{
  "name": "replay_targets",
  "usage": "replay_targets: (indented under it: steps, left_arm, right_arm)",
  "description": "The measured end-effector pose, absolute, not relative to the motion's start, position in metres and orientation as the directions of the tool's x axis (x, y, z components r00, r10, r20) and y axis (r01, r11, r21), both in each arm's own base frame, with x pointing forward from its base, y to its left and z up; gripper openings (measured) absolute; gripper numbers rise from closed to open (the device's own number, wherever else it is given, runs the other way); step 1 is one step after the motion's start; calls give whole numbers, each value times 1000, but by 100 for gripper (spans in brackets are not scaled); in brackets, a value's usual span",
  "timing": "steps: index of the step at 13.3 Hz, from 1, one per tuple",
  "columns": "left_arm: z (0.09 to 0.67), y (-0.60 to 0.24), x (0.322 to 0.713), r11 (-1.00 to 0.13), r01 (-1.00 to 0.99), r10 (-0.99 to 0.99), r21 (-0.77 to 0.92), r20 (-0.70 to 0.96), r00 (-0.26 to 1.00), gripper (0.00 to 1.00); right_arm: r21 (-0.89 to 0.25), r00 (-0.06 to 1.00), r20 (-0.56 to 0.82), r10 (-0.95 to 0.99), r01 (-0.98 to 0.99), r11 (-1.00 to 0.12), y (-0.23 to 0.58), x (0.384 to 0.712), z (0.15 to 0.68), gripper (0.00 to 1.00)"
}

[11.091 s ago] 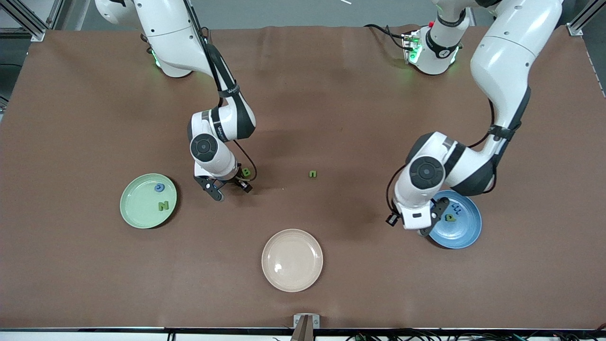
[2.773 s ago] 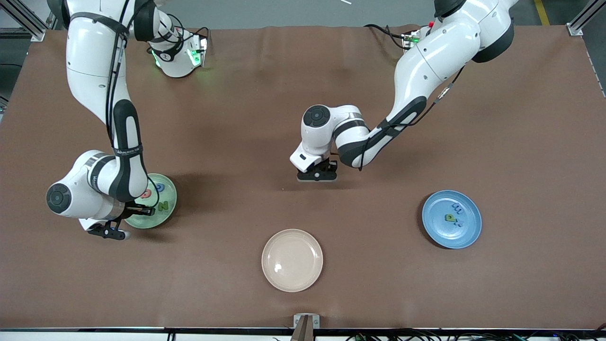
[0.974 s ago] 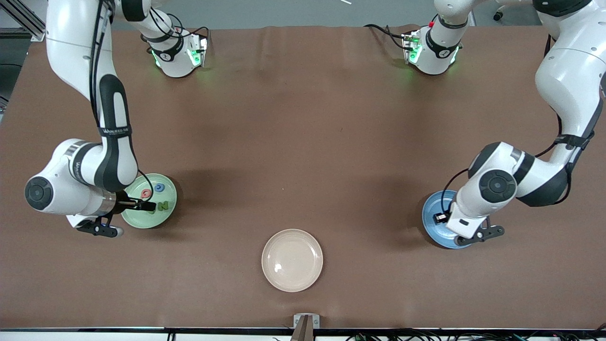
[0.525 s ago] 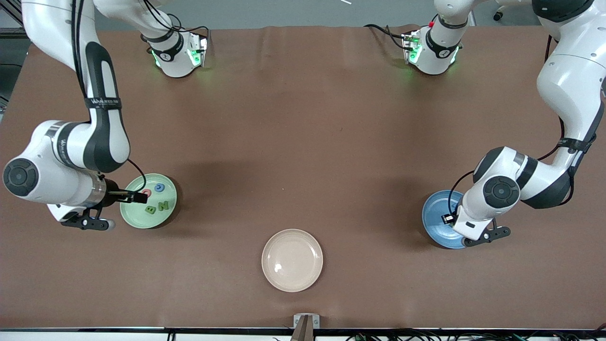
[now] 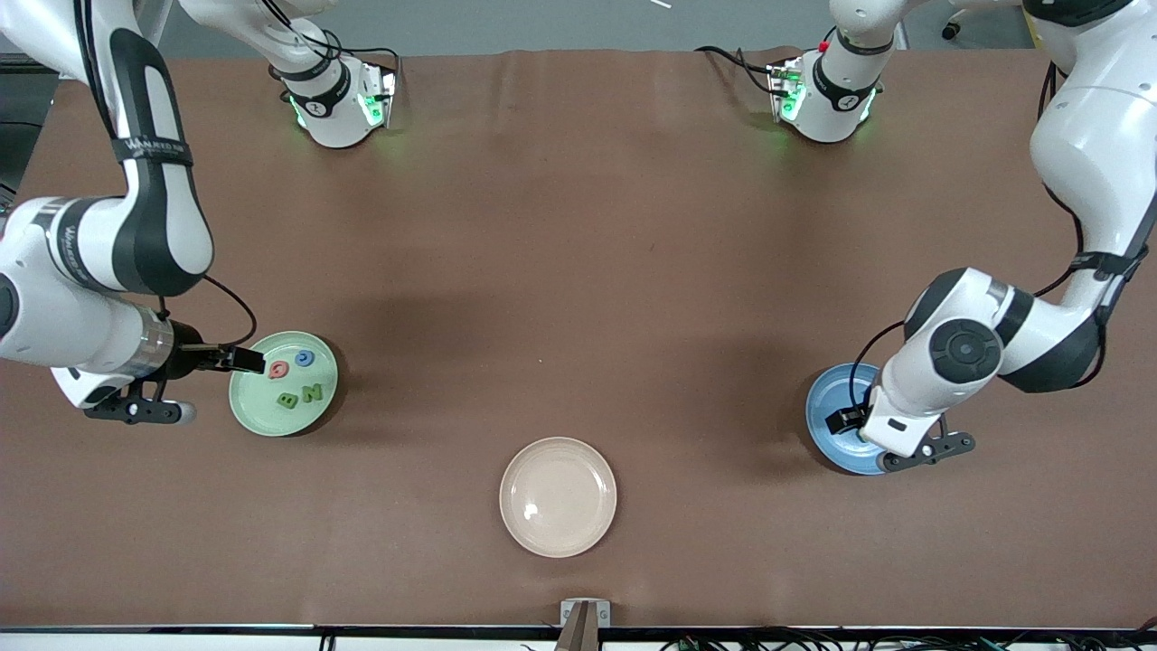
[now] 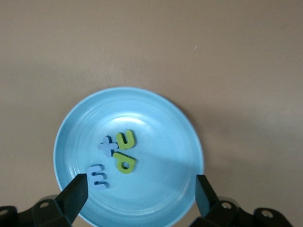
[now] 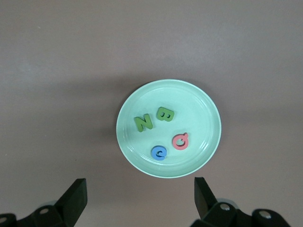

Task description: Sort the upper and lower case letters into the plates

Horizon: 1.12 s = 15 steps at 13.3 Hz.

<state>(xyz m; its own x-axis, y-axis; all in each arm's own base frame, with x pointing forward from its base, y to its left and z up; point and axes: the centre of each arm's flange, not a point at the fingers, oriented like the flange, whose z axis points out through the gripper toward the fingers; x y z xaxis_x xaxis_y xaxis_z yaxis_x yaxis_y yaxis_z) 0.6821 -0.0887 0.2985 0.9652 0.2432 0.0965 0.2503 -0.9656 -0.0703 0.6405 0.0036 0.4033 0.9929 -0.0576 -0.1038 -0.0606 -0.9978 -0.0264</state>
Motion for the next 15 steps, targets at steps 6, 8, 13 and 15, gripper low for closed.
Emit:
replay_targets:
  steps: [6,8,13,15]
  left_arm:
    - [396,-26,694,-986,131,122,-104,93,988,100]
    - [420,-35,691,-990,87,78,-107,86,993,100]
    - [485,-55,674,-992,52,46,-115,53,998,100]
    - [496,-66,669,-993,36,30,-112,53,998,100]
  right_arm:
    - [-14,998,-52,-28,-28,-999,4,630,451,100]
    - [-17,998,-45,-40,-41,-999,-5,621,474,100]
    - [-32,998,-34,-60,-61,-998,-21,576,555,100]
    - [-35,998,-15,-58,-58,-998,-20,568,571,100]
